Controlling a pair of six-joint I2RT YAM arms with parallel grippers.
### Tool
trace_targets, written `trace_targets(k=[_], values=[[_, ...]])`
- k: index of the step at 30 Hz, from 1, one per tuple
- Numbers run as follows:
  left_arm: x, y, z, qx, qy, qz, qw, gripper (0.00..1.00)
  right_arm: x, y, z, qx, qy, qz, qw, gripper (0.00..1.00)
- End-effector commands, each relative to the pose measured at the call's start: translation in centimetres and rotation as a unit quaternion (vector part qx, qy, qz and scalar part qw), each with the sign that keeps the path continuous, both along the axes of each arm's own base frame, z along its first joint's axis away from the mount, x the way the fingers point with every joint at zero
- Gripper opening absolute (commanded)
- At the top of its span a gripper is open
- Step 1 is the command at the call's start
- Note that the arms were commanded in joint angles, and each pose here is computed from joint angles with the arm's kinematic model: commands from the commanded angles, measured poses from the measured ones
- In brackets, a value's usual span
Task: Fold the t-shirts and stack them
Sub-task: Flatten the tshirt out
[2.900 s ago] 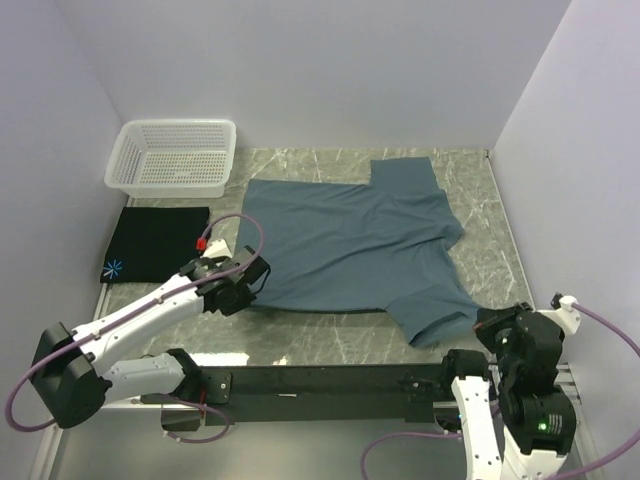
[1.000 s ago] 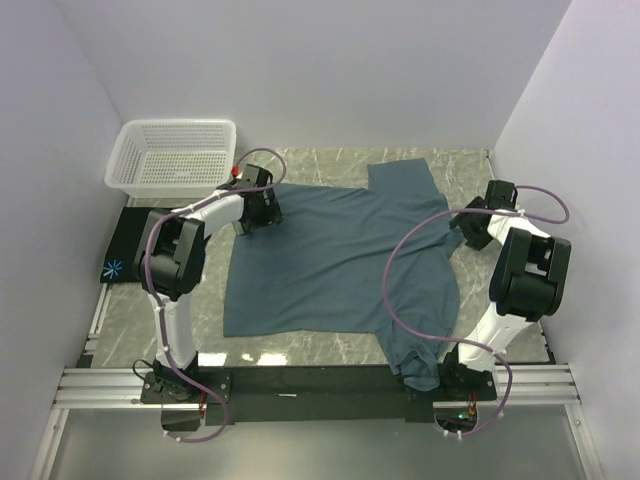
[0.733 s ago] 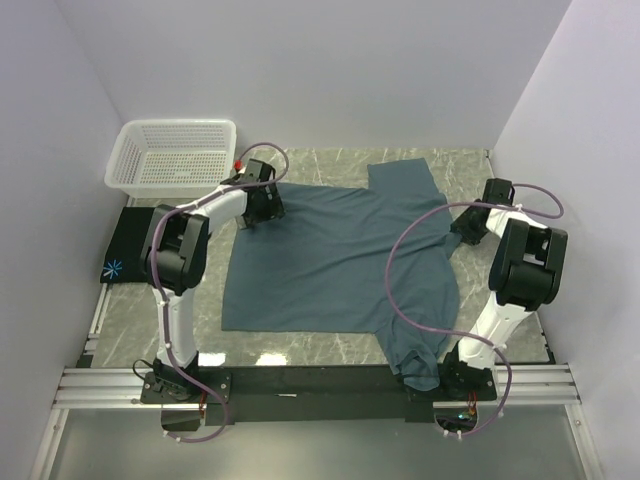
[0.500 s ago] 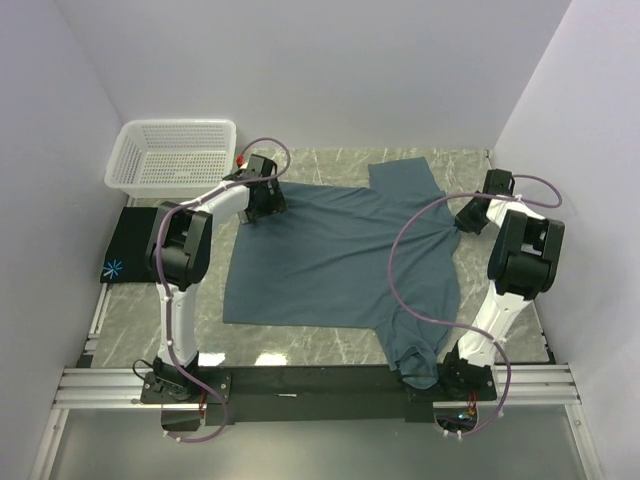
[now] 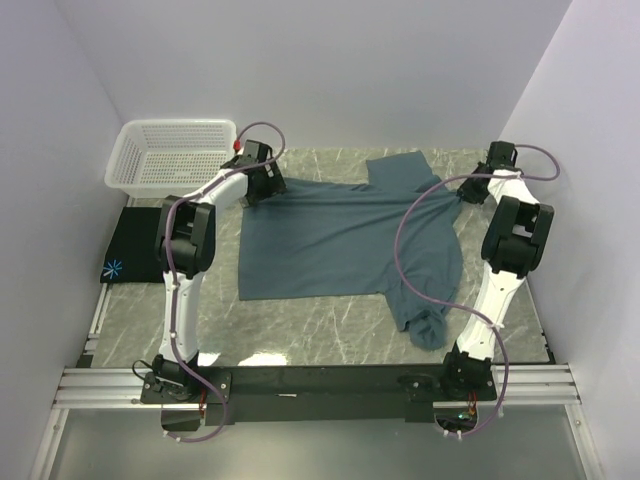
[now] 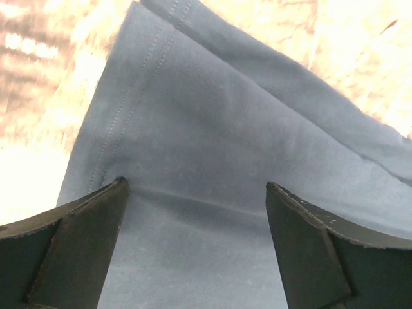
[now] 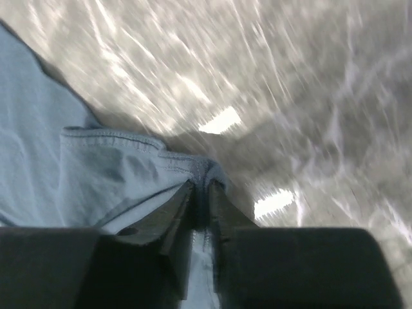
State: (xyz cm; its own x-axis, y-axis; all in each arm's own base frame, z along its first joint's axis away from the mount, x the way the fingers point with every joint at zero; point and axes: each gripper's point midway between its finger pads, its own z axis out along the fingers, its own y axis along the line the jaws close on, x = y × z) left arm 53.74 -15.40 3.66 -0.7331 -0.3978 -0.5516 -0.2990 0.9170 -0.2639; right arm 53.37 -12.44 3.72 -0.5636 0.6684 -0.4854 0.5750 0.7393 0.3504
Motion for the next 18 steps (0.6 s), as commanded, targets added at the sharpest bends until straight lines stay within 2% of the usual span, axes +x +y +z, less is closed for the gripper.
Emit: trace_targets(k=[1,4,6,7,10,12,13,14,16,17,18], values=[[0.5,0.8,-1.5,-0.003,0.016,-0.007,1.0,0.96,1.5,-1.2,2.6,-0.027,-0.019,0.007,0.999,0.3],[0.9,0.6,1.2,-0.007,-0.012,-0.015,1.0,0.99,1.6,-0.7,5.3,-0.044,-0.038,0.015,0.998,0.5],[1.1,0.5,4.3,-0.015,-0.041,-0.018,0.999,0.99,1.0,0.1,7.8,-0.058,-0.05,0.016,0.997,0.57],[0.8,0.5,5.2,-0.017,-0.048,-0.02,0.999,0.99,0.7,0.1,8.5,-0.068,-0.051,0.013,0.996,0.65],[-0.4,0.2,9.4,-0.026,-0.075,-0.022,0.997,0.99,-0.7,2.0,11.8,-0.085,-0.067,0.022,0.994,0.77],[-1.7,-0.5,12.5,-0.034,-0.093,-0.021,0.995,0.99,-2.4,2.9,13.6,-0.103,-0.068,0.017,0.992,0.8],[-3.1,-0.4,12.4,-0.029,-0.079,-0.019,0.996,0.99,-2.8,4.5,14.2,-0.106,-0.07,0.027,0.992,0.83],[-4.4,-1.1,14.7,-0.04,-0.094,-0.018,0.995,0.99,-3.4,4.9,14.7,-0.118,-0.069,0.026,0.99,0.84],[-7.3,-1.2,13.8,-0.038,-0.072,-0.008,0.997,0.99,-5.4,7.7,15.7,-0.125,-0.069,0.038,0.989,0.86],[-9.2,-1.0,15.6,-0.031,-0.083,0.001,0.996,0.99,-6.2,8.1,15.8,-0.131,-0.065,0.033,0.989,0.87],[-10.5,-0.9,15.5,-0.028,-0.079,0.007,0.996,0.99,-7.6,9.0,15.8,-0.126,-0.063,0.04,0.989,0.87]])
